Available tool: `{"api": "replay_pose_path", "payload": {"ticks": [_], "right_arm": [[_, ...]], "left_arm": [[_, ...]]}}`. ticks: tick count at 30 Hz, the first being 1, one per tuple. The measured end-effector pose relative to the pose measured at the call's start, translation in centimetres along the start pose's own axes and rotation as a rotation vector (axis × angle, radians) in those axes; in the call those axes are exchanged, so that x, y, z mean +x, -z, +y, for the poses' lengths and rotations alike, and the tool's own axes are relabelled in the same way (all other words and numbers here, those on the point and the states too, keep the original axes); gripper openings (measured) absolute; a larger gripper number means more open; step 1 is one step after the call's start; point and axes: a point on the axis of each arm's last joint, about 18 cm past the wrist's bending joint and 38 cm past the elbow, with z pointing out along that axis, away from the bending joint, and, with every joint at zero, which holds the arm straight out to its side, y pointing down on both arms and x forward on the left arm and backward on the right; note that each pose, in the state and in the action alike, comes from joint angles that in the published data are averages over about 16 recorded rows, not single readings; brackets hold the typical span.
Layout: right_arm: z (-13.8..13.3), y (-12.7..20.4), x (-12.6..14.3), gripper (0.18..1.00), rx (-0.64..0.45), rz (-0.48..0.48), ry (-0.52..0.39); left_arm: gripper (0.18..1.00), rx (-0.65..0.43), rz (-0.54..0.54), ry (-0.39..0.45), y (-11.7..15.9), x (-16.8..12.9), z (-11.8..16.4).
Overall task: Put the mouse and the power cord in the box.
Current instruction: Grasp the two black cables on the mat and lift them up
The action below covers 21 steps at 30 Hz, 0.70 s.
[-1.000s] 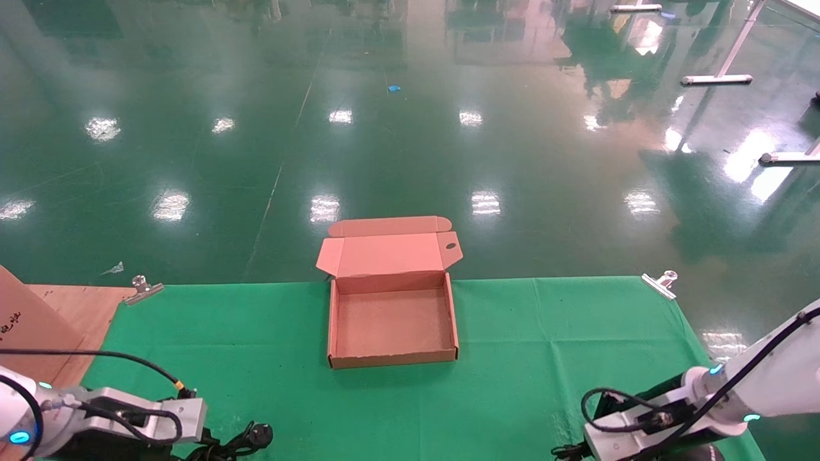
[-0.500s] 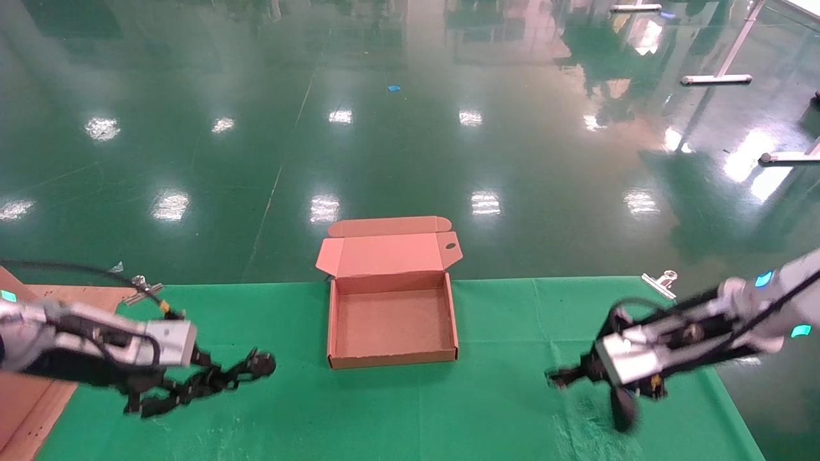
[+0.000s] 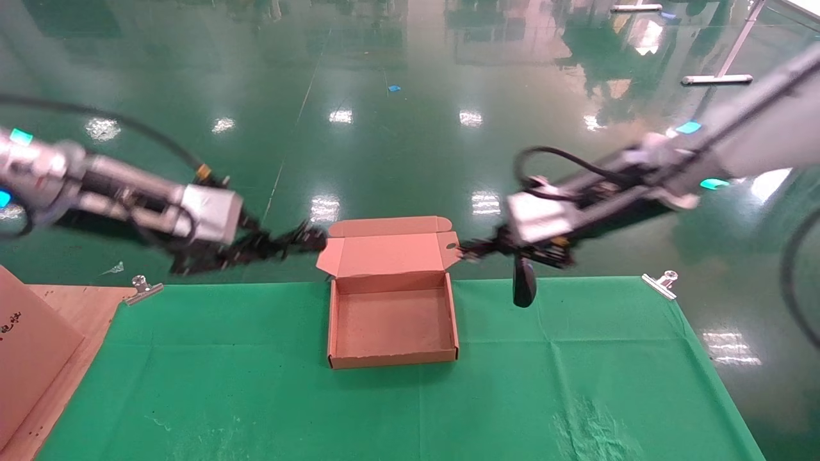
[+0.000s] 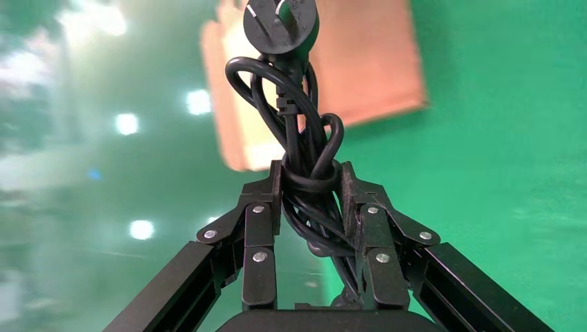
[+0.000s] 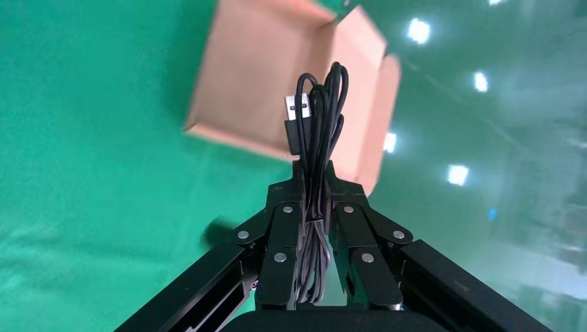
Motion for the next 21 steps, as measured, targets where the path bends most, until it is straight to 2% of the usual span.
{"api": "replay_pose_path", "payload": {"ticks": [4, 9, 16, 21], "right_arm": [[-2.0, -0.5, 2.4, 0.221, 0.003, 0.041, 0.015], [-3.6, -1.2, 4.1, 0.221, 0.005, 0.077, 0.032], [-4.2, -2.0, 4.8, 0.221, 0.005, 0.106, 0.035], [-3.9, -2.3, 4.6, 0.22, 0.005, 0.114, 0.021]], "left_arm": [[0.354, 0.002, -0.035, -0.06, 0.3, -2.5, -1.6], [0.354, 0.011, -0.057, -0.11, 0.0, -4.4, -2.7], [0.353, 0.038, -0.062, -0.163, -1.2, -5.2, -3.7], [0.353, 0.07, -0.093, -0.206, -3.2, -5.2, -4.1]]}}
